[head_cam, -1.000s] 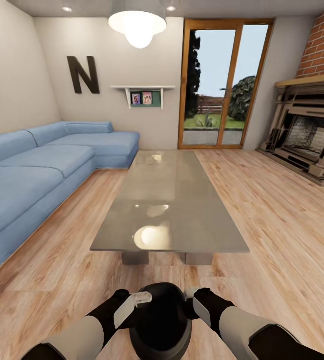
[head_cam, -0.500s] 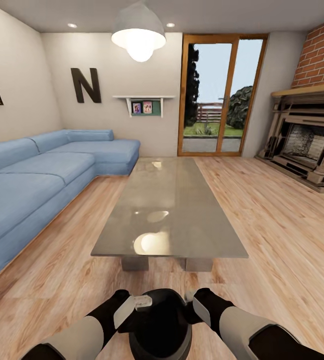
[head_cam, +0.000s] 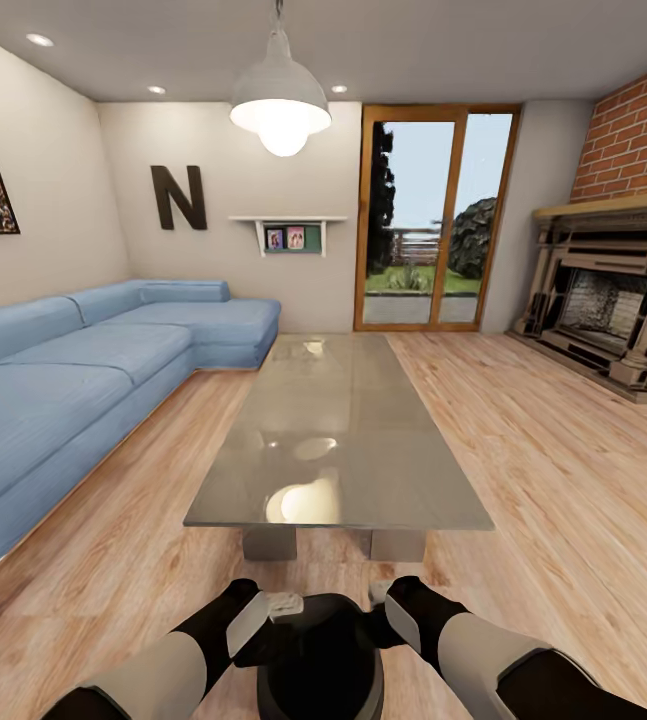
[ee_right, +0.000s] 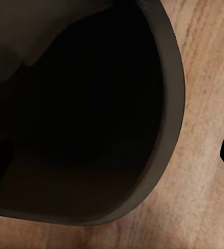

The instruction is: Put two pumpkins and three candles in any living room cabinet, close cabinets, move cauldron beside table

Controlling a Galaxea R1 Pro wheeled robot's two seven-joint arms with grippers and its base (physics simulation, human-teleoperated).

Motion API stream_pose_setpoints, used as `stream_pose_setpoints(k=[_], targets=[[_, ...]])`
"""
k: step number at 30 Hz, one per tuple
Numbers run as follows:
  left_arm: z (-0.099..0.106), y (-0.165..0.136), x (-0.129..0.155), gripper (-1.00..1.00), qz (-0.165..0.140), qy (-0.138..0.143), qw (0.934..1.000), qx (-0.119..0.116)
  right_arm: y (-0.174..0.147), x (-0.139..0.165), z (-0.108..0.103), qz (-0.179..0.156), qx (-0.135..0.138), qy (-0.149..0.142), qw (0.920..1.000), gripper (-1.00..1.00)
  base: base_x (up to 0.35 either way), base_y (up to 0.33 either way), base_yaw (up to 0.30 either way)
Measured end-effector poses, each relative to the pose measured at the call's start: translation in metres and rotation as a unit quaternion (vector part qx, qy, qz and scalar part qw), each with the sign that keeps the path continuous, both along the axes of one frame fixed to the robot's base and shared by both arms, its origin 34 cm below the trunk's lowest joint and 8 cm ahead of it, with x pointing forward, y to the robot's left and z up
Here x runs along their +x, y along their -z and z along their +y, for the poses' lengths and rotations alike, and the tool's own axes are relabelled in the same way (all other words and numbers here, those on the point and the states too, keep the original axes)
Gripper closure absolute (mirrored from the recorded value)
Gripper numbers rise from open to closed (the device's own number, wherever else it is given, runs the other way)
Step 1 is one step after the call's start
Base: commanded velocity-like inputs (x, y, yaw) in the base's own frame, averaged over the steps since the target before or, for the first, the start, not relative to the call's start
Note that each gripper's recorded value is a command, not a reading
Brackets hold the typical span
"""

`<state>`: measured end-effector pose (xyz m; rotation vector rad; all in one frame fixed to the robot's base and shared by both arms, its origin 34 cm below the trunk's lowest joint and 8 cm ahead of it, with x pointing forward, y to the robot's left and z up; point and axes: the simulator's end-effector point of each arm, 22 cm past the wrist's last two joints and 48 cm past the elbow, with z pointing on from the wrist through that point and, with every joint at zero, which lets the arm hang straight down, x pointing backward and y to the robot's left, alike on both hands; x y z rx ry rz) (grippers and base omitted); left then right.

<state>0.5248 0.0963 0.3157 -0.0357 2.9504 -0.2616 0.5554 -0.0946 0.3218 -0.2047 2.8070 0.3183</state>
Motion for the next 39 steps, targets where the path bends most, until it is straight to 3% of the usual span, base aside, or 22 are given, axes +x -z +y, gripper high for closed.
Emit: stream_pose_setpoints(k=[23,39], targets=[[0.004,-0.035,0.01,-1.0,-0.004,-0.001,1.0,0.002,-0.036,0.011,0.001,-0.005,0.001,0.0,1.0,-1.0,-0.001,0.0,0.0],[0.004,-0.034,0.01,-1.0,-0.003,-0.001,1.0,0.003,-0.036,0.011,0.001,-0.005,0.001,0.0,1.0,-1.0,-0.286,-0.036,0.0]])
